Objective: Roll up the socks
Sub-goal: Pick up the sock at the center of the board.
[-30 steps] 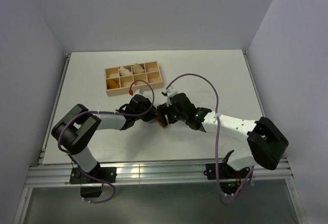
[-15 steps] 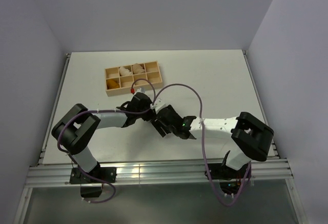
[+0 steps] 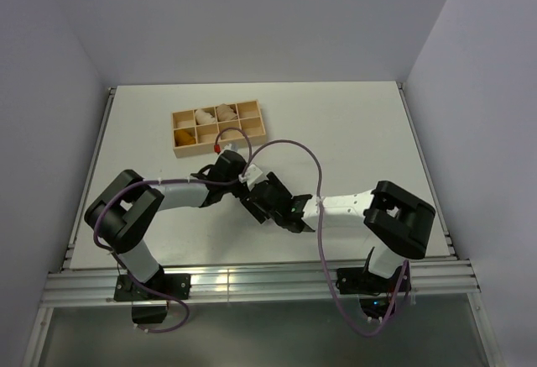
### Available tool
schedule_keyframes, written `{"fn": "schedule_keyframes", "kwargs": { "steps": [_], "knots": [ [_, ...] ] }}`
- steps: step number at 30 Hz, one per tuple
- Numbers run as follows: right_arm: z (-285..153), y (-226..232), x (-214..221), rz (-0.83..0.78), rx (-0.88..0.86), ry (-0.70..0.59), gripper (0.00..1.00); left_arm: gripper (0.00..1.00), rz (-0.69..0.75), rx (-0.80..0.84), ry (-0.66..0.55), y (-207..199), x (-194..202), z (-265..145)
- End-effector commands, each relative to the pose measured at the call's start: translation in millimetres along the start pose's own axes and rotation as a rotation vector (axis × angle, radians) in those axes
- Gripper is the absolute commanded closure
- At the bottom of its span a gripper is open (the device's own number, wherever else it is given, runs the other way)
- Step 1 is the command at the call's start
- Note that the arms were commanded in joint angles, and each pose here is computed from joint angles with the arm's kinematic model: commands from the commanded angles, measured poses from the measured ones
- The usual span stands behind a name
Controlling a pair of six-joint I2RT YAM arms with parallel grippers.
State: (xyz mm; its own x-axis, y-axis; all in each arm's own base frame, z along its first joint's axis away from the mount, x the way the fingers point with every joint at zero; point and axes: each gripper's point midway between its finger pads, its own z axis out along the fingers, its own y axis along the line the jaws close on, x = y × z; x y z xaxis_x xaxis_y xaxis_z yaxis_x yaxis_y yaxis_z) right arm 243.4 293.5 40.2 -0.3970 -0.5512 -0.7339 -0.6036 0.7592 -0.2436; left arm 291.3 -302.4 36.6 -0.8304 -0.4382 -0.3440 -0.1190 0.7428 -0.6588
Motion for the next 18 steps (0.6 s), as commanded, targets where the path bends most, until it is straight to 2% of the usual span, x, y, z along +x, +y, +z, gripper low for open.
{"fn": "schedule_keyframes", "kwargs": {
  "steps": [1, 5, 13, 16, 18],
  "knots": [
    [6, 14, -19, -0.009, -0.035, -0.068, 0.21, 0.89, 0.043, -0.052, 0.054, 10, 13, -2],
    [13, 16, -12, -0.014, -0.034, -0.054, 0.23, 0.89, 0.038, -0.044, 0.062, 8, 14, -2],
    [27, 17, 20, -0.040, 0.000, 0.052, 0.27, 0.90, 0.033, -0.050, 0.082, 8, 17, -2],
    [26, 15, 31, -0.033, 0.008, 0.085, 0.37, 0.89, 0.031, -0.049, 0.080, 8, 17, -3],
    [25, 14, 34, -0.021, 0.015, 0.096, 0.46, 0.88, 0.030, -0.048, 0.082, 8, 17, -3]
  ]
}}
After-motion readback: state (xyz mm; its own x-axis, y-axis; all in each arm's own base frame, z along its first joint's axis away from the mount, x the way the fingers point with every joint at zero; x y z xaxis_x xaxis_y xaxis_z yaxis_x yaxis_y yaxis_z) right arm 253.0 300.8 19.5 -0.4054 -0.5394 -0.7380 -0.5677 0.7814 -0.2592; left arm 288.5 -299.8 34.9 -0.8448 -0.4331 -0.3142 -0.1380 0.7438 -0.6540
